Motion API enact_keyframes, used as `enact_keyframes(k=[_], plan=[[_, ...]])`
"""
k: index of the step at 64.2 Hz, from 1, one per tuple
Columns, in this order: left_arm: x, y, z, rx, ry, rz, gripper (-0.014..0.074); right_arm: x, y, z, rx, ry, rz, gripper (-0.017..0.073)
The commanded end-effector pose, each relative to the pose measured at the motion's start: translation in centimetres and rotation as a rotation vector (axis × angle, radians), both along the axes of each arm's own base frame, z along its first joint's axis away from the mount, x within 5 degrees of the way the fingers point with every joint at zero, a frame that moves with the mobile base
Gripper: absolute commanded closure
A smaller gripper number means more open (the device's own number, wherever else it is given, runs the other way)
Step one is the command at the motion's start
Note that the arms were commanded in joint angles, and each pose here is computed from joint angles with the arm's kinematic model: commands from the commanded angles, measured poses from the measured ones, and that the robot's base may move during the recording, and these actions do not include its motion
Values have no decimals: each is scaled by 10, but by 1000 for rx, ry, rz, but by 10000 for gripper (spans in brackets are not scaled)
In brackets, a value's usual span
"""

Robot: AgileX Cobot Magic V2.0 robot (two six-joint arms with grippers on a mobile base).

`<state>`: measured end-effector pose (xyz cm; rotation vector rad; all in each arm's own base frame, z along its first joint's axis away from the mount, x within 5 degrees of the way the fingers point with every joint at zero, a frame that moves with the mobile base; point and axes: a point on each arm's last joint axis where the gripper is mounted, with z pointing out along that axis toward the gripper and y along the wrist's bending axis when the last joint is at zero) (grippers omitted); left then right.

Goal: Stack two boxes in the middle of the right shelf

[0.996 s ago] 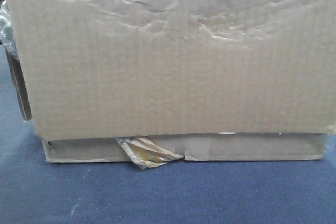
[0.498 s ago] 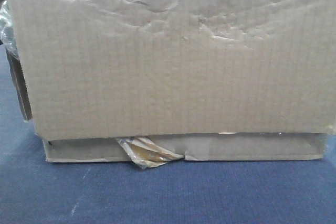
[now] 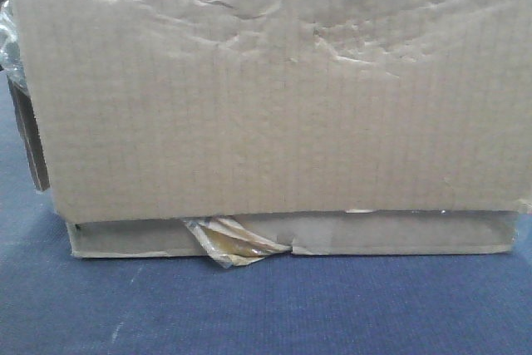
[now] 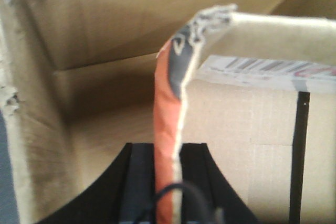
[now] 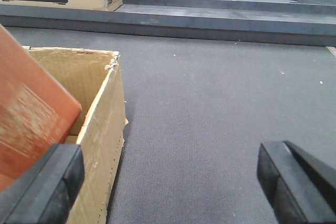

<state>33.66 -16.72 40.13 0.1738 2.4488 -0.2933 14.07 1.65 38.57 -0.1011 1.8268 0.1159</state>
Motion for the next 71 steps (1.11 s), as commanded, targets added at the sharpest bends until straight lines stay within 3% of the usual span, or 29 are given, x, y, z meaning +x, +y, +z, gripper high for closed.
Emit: enact_keyframes(k=[1,18,22,32,42,51,59,71], plan=[[2,0,2,-5,-18,31,705,0,0,4,0,-27,-2,-10],[3,0,1,-4,-22,31,700,0,0,6,2,-43,-4,-10],[3,-1,1,-4,-23,31,651,0,0,6,2,-43,-4,-10],[3,-1,1,-4,-23,31,363,0,0,6,2,-43,-4,-10],[1,1,5,-9,-31,31,-38,0,0,6,2,-41,-4,-10],[-13,8,25,-31,-83,25,67,-3,0,14,-1,-24,2,-10],[-35,22,53,-24,-166,11,83,-1,3,35,-3,-22,27,-10],[-70,55,85,82,-251,74,83,16,15,64,-20,72,102,-10]])
